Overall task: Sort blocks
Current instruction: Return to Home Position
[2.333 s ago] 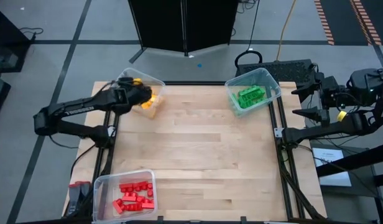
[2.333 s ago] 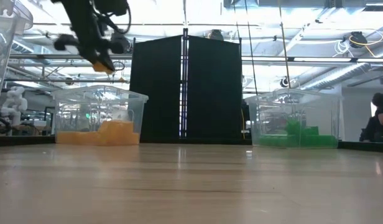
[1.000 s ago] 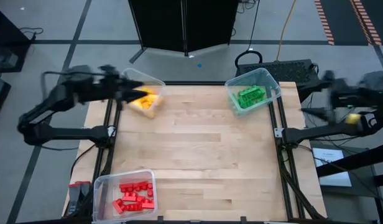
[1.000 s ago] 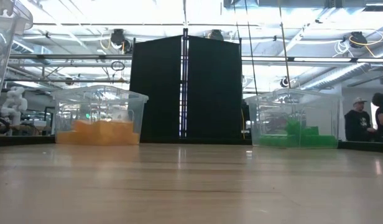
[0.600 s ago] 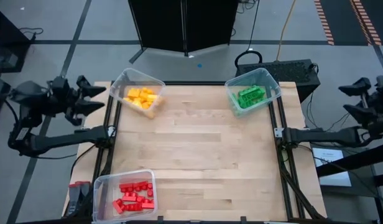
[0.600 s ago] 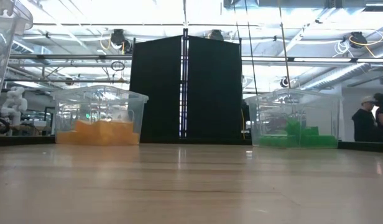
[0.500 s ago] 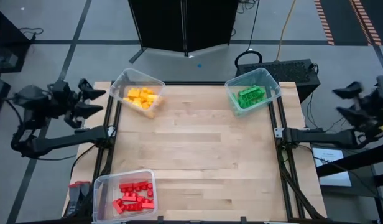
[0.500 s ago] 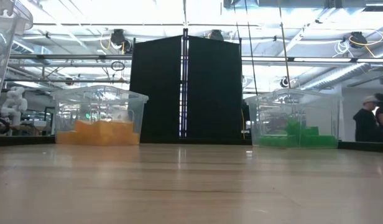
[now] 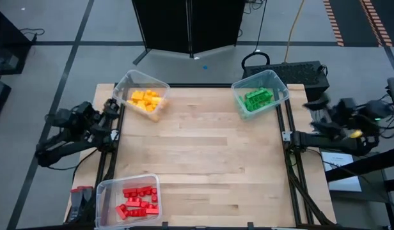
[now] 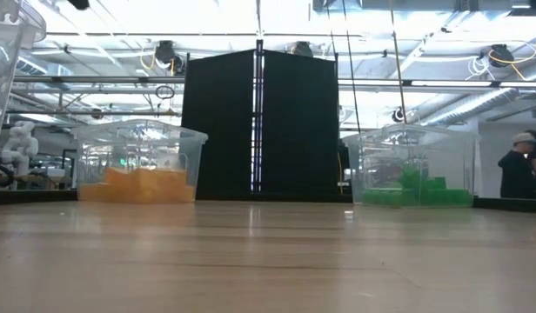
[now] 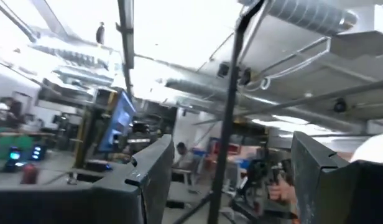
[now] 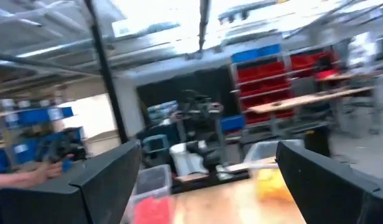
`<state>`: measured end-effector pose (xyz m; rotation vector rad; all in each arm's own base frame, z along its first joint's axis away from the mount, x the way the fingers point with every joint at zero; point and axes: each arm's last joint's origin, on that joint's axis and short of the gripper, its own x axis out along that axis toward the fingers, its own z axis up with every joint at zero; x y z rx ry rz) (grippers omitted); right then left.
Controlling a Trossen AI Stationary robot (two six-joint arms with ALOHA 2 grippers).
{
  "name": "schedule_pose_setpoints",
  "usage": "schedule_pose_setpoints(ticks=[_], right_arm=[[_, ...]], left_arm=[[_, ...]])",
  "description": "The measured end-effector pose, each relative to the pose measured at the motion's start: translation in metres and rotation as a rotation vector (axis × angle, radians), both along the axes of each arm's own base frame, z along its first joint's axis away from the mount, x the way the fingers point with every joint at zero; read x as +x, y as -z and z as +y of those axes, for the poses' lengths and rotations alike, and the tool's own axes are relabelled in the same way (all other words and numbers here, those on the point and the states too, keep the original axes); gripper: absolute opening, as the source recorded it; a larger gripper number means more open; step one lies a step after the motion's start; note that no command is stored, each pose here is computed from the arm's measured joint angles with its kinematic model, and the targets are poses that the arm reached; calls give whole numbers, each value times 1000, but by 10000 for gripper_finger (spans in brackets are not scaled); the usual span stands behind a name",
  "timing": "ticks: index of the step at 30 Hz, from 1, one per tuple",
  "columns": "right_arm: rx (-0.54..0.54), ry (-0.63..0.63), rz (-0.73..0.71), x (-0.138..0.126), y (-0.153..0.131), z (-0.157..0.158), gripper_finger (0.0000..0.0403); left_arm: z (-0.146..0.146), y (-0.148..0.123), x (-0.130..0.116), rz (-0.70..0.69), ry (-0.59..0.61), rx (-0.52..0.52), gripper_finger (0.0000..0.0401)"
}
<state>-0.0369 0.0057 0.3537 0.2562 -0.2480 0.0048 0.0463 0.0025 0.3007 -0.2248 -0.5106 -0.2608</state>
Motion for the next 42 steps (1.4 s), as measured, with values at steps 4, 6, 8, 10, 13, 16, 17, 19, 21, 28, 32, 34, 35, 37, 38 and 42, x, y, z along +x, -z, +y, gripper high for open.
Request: schedule_pose_setpoints(ticks=[4,6,8,10,13,16,17,19,21,28,32,34,35,37,38,42], right_arm=[[19,-81,-19,31,16,-1,368],[35,-103,-37,45,26,-2,368],[53,-113,-36,59,38,-3,368],[66,-119,-58,68,45,-4,368],[84,-122,-31,80,61,-5,368],[92,-124,-36,88,71,-6,368],[91,-125,-41,90,73,-6,368],[90,-123,-27,95,82,-7,368],[74,-118,-11,98,88,-7,368],[-70,-165,43,107,107,-6,368],[-66,-156,116,115,127,-7,368],[-60,-157,145,119,137,-7,368],[-58,-157,157,121,141,-7,368],[-53,-158,187,124,152,-7,368],[-52,-158,196,126,157,-8,368],[-66,-155,158,131,172,-8,368]], left_arm=[[1,21,10,-17,61,-15,208],[1,30,15,-4,82,-26,208],[1,37,20,6,100,-36,208],[-1,42,23,16,112,-36,208],[-4,52,29,41,117,-22,208],[-5,66,37,77,58,-64,208],[-5,71,40,101,34,-80,208],[-7,82,45,143,-12,-91,208],[-9,90,48,167,-53,-88,208],[-15,109,54,284,-142,-11,208],[-17,116,56,361,-127,-25,208],[-19,119,56,393,-109,-33,208],[-19,120,56,398,-101,-35,208],[-21,122,56,417,-86,-28,208],[-22,123,56,430,-80,-23,208],[-24,124,56,439,-64,-18,208]])
